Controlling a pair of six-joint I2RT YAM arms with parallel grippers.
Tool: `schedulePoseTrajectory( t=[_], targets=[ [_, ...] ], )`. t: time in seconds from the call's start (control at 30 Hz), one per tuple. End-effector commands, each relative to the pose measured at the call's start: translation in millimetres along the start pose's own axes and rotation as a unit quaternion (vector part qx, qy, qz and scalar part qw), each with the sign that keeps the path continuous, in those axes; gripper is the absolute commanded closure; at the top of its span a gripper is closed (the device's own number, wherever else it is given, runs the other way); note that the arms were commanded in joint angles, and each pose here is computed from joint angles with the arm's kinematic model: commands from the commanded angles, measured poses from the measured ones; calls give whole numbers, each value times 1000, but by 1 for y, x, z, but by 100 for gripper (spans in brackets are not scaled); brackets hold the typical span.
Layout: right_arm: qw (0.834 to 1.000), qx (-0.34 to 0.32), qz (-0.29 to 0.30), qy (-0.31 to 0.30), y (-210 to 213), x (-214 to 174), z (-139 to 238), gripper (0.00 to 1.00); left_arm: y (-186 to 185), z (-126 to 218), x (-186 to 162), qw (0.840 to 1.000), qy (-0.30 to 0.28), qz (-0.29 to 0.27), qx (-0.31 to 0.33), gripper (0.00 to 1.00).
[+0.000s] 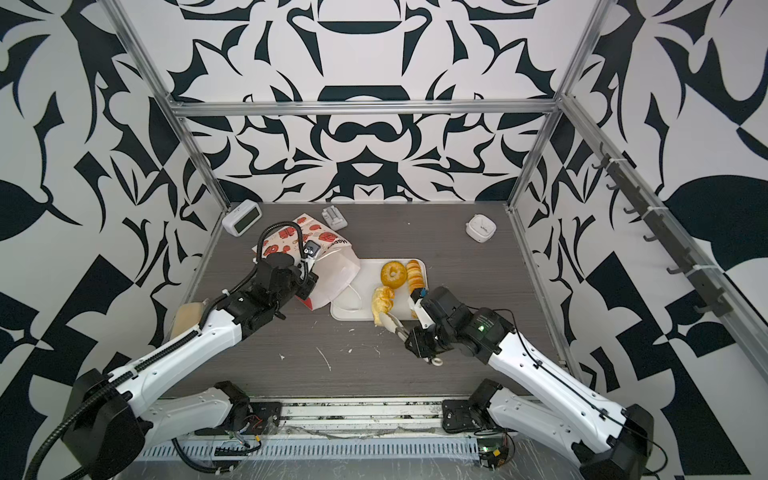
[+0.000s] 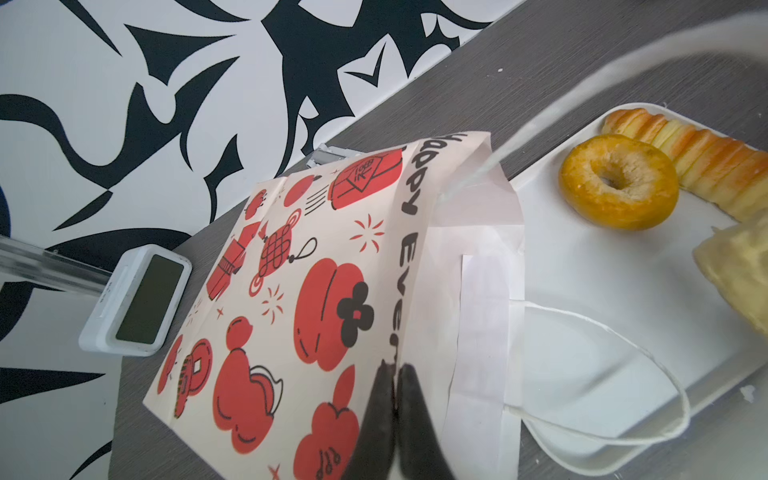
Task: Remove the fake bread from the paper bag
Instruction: 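Lower the twisted pastry onto the white tray and open the tongs with the right gripper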
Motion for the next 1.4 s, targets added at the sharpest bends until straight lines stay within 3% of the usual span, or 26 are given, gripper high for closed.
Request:
schedulePoseTrajectory(
  t=[0.0, 0.3, 0.6, 1.07, 1.37],
  targets=[
    [1000, -14, 13, -15, 2, 9, 11, 90, 5, 4, 9, 999, -25, 14, 15, 100],
    [999, -21, -33, -1, -9, 9, 19, 90, 5, 6, 3, 999, -34, 25, 17, 100],
    [995, 42, -83, 36, -10, 28, 8, 89, 3, 7, 1, 998, -48, 40, 14, 100],
    [985, 97, -133, 44, -9, 60, 6, 61, 1, 8, -4, 997, -61, 49, 10, 100],
    [984, 112, -138, 18, -6, 74, 13, 57, 1, 11, -7, 996, -69, 55, 11, 100]
  ],
)
Point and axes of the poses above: each gripper's point midway between its finger pads, its own z axis back along the fingers, its own y axis along the line the jaws close on, x = y × z, the point moved 6 cm from there along z, back along the fingers, and after that the axes turned 1 degree about z, right-handed, at the moved point
